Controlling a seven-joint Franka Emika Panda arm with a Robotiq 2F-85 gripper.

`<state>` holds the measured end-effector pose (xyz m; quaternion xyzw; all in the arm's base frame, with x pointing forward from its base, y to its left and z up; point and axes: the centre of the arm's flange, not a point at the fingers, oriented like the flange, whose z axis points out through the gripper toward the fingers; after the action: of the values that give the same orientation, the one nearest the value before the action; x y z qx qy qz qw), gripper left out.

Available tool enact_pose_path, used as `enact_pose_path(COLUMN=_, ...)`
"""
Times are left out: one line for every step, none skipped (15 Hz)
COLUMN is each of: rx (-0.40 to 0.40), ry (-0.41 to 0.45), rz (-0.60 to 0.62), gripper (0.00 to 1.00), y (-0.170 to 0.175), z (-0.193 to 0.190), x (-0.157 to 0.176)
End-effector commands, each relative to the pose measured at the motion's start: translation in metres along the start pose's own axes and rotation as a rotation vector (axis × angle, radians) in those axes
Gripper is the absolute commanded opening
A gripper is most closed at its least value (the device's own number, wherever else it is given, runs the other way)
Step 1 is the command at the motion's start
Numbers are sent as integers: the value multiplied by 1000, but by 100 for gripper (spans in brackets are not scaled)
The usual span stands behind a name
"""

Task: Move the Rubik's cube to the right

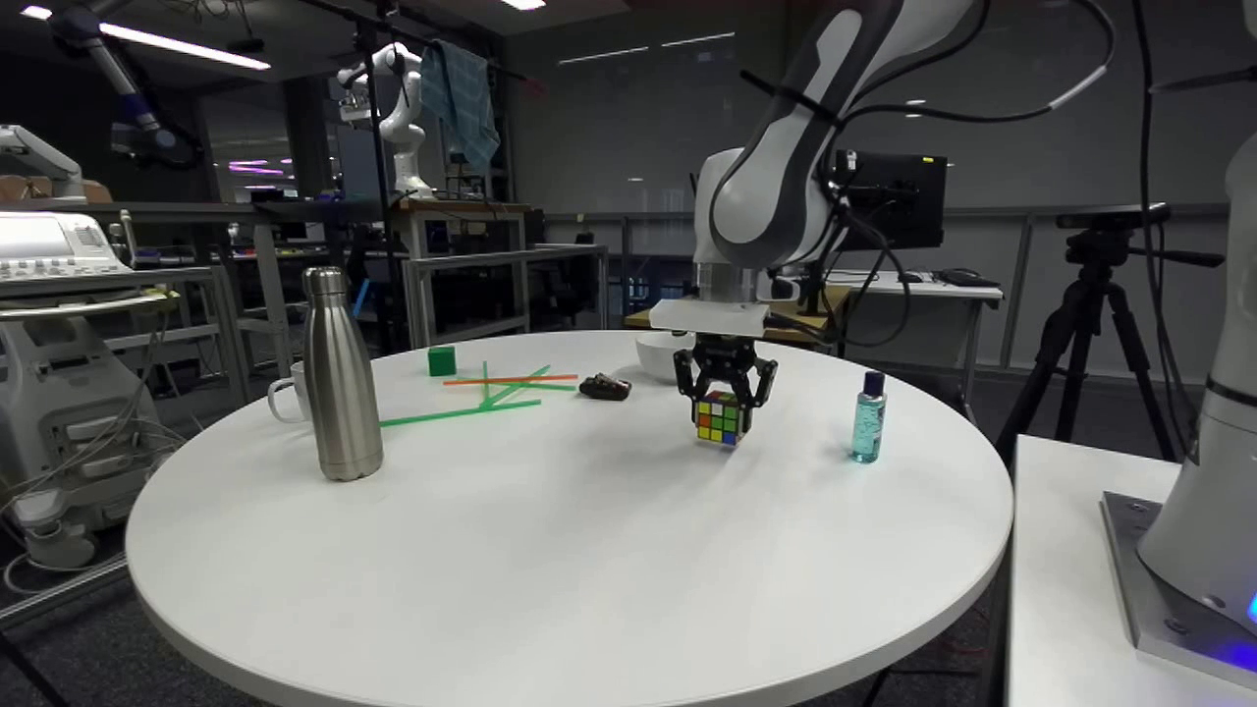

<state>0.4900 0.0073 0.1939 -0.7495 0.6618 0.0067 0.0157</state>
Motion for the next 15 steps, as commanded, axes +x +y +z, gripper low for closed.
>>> enact_pose_path(rx=27, ry=10, rz=0, gripper=84, y=-9, z=-3, x=1)
enact_pose_path(rx=28, ry=8, rz=0, gripper=92, y=-10, z=-4, x=1)
enact_pose_path(rx=29, ry=9, rz=1, gripper=99, y=-10, z=-4, x=1)
enact_pose_path(rx=29, ry=9, rz=0, gripper=100, y=-11, z=-4, x=1)
enact_pose_path(rx=30, ry=8, rz=-1, gripper=100, y=-11, z=-4, x=1)
enact_pose_path(rx=31, ry=8, rz=-3, gripper=100, y=-11, z=-5, x=1)
enact_pose_path(rx=33, ry=12, rz=-6, gripper=100, y=-12, z=-7, x=0)
enact_pose_path(rx=35, ry=14, rz=-10, gripper=100, y=-13, z=-8, x=-1)
enact_pose_path(rx=39, ry=24, rz=-17, gripper=100, y=-14, z=-12, x=-3)
enact_pose_path(rx=46, ry=34, rz=-31, gripper=100, y=-17, z=-18, x=-6)
enact_pose_path(rx=53, ry=44, rz=-47, gripper=100, y=-19, z=-24, x=-9)
enact_pose_path(rx=62, ry=62, rz=-70, gripper=100, y=-22, z=-33, x=-12)
enact_pose_path(rx=68, ry=88, rz=-99, gripper=100, y=-25, z=-43, x=-17)
enact_pose_path(rx=76, ry=115, rz=-123, gripper=100, y=-28, z=-52, x=-19)
enact_pose_path(rx=90, ry=148, rz=-144, gripper=100, y=-30, z=-65, x=-23)
